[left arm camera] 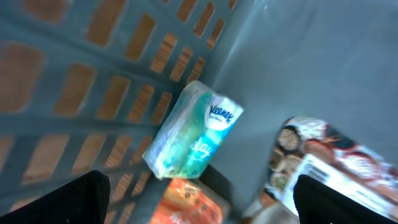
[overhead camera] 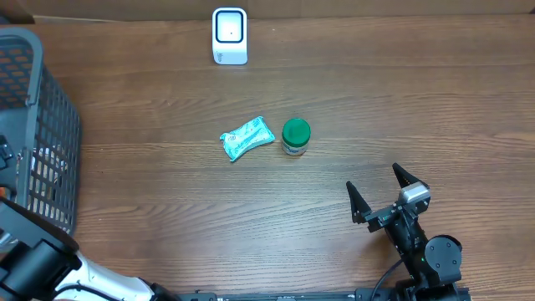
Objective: Scan the item barcode
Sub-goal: 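Reach into the basket and grasp the Kleenex tissue pack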
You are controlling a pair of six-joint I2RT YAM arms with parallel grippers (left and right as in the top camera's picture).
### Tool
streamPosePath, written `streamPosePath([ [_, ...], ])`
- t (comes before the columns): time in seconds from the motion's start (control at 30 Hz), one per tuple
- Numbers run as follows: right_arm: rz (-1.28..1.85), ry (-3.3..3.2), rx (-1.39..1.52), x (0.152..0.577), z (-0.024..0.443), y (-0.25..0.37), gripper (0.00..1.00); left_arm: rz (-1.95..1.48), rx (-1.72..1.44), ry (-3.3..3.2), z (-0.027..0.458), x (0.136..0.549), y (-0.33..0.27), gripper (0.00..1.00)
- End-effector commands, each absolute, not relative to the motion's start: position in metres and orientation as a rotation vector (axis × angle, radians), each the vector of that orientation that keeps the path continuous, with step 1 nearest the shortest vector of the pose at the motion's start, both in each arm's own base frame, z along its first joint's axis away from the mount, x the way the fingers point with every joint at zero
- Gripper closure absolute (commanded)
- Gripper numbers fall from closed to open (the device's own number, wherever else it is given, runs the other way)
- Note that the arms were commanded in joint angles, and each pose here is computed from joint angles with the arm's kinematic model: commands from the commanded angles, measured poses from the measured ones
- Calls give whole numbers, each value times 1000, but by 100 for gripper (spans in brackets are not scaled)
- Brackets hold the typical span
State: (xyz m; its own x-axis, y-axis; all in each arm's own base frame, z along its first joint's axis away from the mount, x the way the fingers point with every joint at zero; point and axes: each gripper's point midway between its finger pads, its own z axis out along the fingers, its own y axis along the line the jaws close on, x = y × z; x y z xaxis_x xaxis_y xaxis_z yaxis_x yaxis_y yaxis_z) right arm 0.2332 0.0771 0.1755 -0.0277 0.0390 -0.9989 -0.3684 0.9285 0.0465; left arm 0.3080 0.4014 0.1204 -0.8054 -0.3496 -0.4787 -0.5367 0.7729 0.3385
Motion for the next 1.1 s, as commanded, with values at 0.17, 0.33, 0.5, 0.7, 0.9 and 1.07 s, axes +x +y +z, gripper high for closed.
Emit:
streamPosePath([
  [0.17,320,1575,-248,235,172,74,0,739,-515,2660,76,315,420,12],
  [0.33,320,1575,-248,235,172,74,0,732,-547,2649,62,319,425,24],
  [0.5,320,1575,-248,235,172,74,0,701,-581,2674,44,317,423,31],
  [0.7,320,1575,-248,235,172,74,0,688,-637,2652,44,318,422,63],
  [0.9,320,1575,-248,235,172,74,0,680,-689,2625,49,319,421,96],
  [1.07,320,1575,-248,235,172,74,0,686,-818,2476,95,327,427,96],
])
